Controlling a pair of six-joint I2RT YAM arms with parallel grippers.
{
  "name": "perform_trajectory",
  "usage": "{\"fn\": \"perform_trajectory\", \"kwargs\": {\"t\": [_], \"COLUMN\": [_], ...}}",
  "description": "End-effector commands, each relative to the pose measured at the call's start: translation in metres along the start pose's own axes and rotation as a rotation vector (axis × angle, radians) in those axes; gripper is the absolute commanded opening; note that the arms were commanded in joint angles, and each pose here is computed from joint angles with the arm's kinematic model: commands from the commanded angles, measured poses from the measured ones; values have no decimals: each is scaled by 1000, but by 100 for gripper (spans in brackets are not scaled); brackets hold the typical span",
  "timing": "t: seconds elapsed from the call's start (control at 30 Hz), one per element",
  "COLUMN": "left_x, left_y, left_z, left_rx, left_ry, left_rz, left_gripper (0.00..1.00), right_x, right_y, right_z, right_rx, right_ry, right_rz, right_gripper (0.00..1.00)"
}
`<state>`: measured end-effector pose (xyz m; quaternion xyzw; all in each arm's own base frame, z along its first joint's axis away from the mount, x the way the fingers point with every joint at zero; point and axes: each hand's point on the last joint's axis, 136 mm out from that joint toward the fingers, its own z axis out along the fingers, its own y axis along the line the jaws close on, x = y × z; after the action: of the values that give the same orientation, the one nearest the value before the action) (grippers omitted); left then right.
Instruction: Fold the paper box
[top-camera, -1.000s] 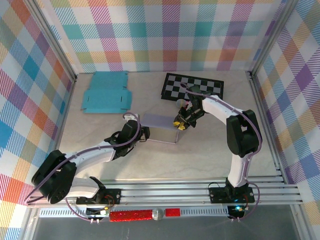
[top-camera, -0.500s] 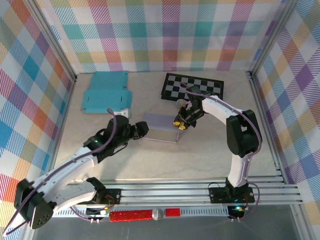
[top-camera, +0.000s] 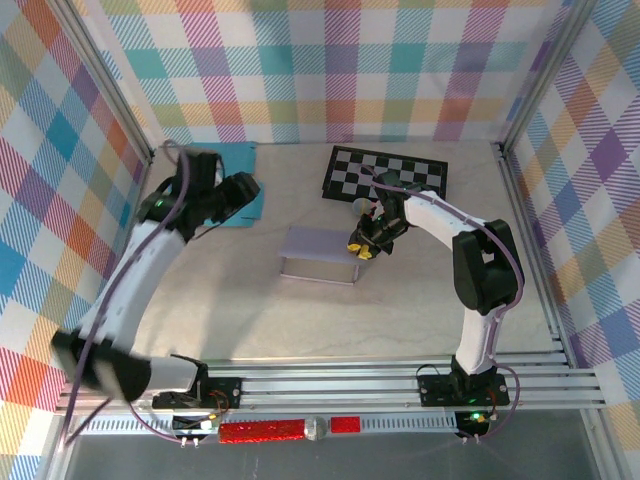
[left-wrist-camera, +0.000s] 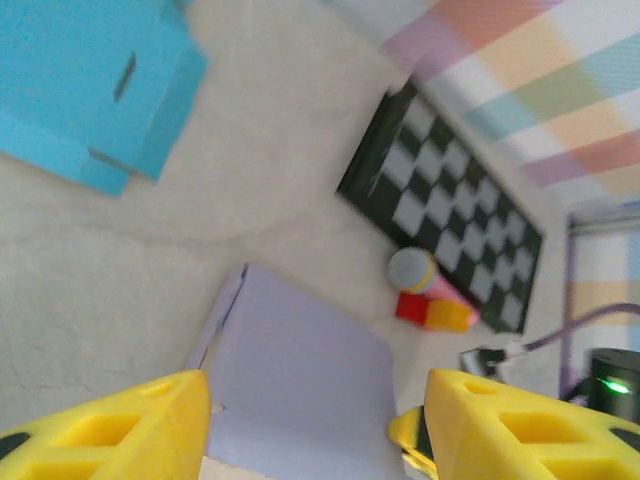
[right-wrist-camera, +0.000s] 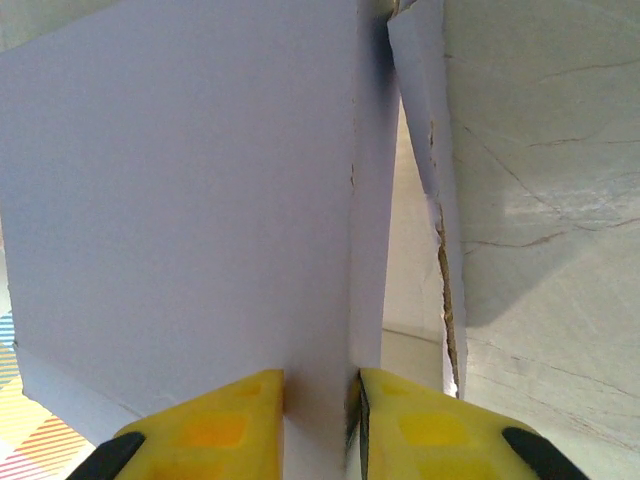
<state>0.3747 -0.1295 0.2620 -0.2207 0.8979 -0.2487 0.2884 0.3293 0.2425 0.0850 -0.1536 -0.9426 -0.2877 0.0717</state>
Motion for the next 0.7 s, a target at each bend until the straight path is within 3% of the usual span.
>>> {"fn": "perform_trajectory", "kwargs": {"t": [0.0, 0.27, 0.67], "left_x": [39, 69, 109], "left_y": [-3, 25, 56], "left_z": [43, 114, 136], "left_rx": [29, -93, -151], "left_ry": [301, 545, 609], "left_rz": [-12, 51, 60], "left_gripper": [57, 55, 35], "right_x": [3, -1, -6], "right_y": [-4, -4, -5], "right_z": [-3, 3, 9], "right_rx": [24, 22, 36], "right_ry": [-12, -8, 2], "right_rz": [-41, -59, -72], "right_gripper": [25, 25, 24]}}
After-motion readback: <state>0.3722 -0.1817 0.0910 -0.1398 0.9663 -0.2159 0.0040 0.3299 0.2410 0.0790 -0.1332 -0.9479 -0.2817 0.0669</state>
